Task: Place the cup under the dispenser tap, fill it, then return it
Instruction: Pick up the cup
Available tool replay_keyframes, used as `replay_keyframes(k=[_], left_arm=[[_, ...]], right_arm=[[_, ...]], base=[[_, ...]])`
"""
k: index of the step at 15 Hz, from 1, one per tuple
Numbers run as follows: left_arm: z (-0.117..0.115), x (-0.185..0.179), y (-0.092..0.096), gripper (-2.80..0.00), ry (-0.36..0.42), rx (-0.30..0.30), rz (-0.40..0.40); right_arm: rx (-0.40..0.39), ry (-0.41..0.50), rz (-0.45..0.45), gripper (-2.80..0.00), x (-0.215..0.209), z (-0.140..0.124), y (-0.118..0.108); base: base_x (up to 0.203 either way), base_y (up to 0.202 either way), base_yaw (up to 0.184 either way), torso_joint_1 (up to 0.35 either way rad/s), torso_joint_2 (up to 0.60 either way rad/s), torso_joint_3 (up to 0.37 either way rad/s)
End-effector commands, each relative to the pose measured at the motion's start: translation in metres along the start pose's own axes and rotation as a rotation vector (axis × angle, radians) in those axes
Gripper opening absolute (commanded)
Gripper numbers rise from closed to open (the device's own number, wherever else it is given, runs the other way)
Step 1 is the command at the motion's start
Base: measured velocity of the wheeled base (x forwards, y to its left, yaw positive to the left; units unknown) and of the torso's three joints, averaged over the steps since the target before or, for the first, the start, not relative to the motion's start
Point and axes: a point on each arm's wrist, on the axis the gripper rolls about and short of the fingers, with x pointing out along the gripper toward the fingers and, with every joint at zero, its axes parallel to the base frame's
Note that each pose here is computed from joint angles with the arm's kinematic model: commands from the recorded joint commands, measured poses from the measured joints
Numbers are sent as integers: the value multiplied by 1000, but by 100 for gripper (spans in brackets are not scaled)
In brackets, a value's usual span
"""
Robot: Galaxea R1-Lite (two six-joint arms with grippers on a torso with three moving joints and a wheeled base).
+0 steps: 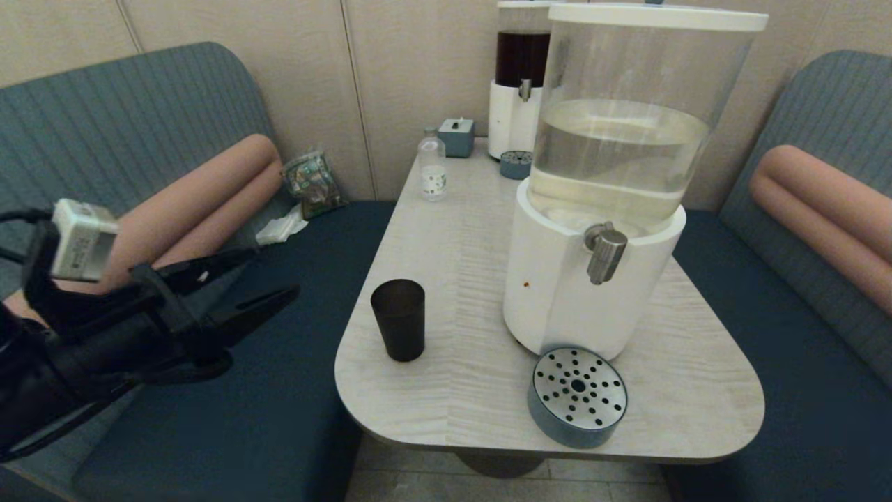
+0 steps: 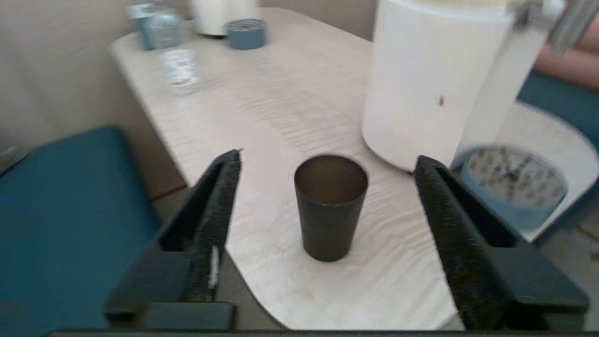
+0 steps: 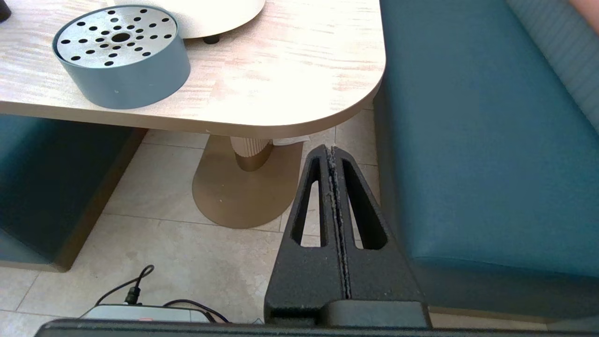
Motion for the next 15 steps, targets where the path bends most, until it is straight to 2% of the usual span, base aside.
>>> replay_keyframes(k=[1, 4, 8, 10, 13, 15], left_arm=[[-45, 12, 20, 0, 44, -24, -75], [-78, 12, 44, 0, 105, -63, -92], [-110, 28, 65, 0, 137, -90, -159], [-123, 38, 73, 0, 135, -97, -219], [-142, 51, 72, 0, 151, -129, -275], [-145, 67, 78, 0, 129, -106, -298]], right_arm=[[0, -1, 0, -280, 0, 0, 0], [0, 0, 0, -280, 0, 0, 0], [0, 1, 1, -280, 0, 0, 0], [0, -1, 0, -280, 0, 0, 0], [0, 0, 0, -280, 0, 0, 0], [0, 0, 1, -280, 0, 0, 0]], base=[[0, 0, 0, 0, 0, 0], [0, 0, 0, 0, 0, 0], [0, 0, 0, 0, 0, 0], [0, 0, 0, 0, 0, 0], [0, 0, 0, 0, 0, 0], [0, 0, 0, 0, 0, 0]])
